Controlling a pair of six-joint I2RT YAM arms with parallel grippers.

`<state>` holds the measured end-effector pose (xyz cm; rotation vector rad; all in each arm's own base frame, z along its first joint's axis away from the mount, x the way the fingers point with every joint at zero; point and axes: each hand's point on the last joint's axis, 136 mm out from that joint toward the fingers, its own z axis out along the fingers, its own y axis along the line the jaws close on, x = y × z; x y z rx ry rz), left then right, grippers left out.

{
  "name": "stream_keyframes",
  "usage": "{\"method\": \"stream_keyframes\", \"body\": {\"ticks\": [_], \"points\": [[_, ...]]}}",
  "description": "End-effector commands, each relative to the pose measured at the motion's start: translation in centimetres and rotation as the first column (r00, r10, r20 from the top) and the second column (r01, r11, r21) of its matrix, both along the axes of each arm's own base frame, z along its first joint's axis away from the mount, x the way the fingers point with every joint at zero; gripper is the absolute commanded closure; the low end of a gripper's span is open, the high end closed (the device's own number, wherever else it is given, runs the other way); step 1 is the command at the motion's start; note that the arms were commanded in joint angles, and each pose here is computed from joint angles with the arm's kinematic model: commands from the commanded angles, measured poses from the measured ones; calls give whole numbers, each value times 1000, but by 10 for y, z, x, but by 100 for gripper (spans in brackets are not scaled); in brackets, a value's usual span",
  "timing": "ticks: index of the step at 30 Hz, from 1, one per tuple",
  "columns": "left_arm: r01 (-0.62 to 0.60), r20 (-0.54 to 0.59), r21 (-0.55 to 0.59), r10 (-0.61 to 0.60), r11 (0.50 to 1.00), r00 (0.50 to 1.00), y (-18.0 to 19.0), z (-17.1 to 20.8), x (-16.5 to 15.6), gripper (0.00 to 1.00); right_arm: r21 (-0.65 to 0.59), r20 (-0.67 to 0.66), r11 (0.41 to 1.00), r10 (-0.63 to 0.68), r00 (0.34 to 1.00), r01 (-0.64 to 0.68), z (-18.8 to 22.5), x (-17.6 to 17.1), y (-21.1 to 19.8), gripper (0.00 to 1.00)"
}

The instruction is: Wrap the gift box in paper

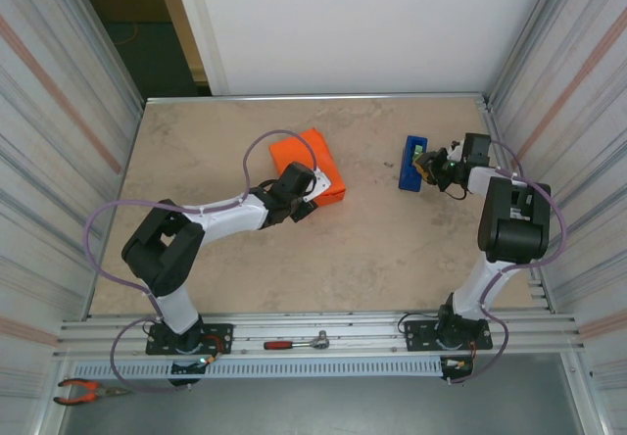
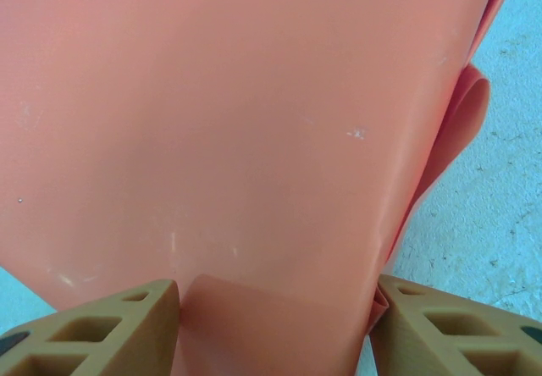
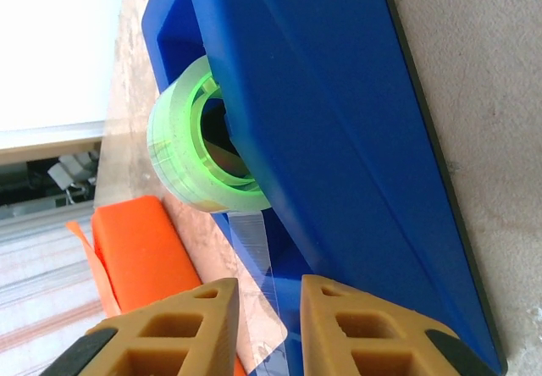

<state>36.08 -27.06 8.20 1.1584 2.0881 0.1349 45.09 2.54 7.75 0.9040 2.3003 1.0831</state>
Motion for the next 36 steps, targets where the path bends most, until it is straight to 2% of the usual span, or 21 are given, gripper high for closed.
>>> {"method": "stream_keyframes", "body": {"ticks": [1,3,8,9,23,36], "points": [[18,-108,43,-14,999,994,6,-25,-16,41,1,6,1000,31,1000,-31,-3,1,6,79],[18,-107,42,-13,999,994,6,-25,-16,42,2,5,999,35,999,-35,-4,1,7,81],[16,-105,42,-12,999,994,6,-24,-16,42,8,11,999,40,999,-40,-1,0,8,99],[16,-106,43,-11,999,994,6,-25,-15,42,12,15,999,41,999,-42,1,-1,9,100],[17,-107,44,-13,999,994,6,-25,-16,42,51,127,998,32,991,-39,58,-10,21,100],[19,-108,42,-14,999,994,6,-25,-16,42,82,65,996,-40,997,35,39,-51,25,100]]}}
